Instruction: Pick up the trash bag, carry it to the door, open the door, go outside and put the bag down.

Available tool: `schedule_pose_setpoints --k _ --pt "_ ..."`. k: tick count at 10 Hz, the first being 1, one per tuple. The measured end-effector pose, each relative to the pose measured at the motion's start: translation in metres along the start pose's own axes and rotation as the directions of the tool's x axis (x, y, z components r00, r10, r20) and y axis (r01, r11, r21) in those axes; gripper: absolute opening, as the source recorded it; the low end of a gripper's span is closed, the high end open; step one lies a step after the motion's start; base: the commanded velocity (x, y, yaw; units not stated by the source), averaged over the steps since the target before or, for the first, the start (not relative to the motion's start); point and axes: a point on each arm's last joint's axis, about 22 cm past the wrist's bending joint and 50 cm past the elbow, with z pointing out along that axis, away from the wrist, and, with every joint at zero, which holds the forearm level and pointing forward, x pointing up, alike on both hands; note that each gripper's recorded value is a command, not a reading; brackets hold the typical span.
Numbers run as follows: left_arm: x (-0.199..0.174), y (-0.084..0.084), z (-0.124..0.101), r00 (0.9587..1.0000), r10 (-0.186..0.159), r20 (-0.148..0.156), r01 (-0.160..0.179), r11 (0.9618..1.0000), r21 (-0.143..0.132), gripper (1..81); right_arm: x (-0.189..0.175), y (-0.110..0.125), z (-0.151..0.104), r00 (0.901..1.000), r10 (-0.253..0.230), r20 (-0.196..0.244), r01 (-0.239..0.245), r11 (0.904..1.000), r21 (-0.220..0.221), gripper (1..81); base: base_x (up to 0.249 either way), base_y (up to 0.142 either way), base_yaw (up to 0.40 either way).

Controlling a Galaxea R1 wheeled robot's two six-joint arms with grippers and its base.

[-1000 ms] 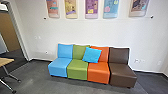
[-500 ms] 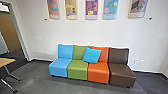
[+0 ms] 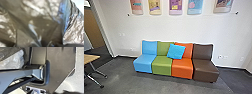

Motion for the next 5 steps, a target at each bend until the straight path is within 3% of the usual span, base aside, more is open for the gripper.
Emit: schedule_pose_setpoints --k 3,5 --pt "0.001 -0.001 -0.001 1.0000 0.003 -0.006 -0.003 1.0000 0.002 1.0 0.000 -0.001 0.000 1.0000 -0.002 -0.004 0.002 1.0000 0.000 81.1 0.000 0.000 0.000" --pt "0.024 0.002 -0.004 0.9981 0.024 -0.057 -0.025 0.9997 -0.003 1.0 0.023 -0.001 -0.005 0.9981 -0.025 -0.057 0.025 0.9997 -0.005 81.1 0.000 0.000 0.000"
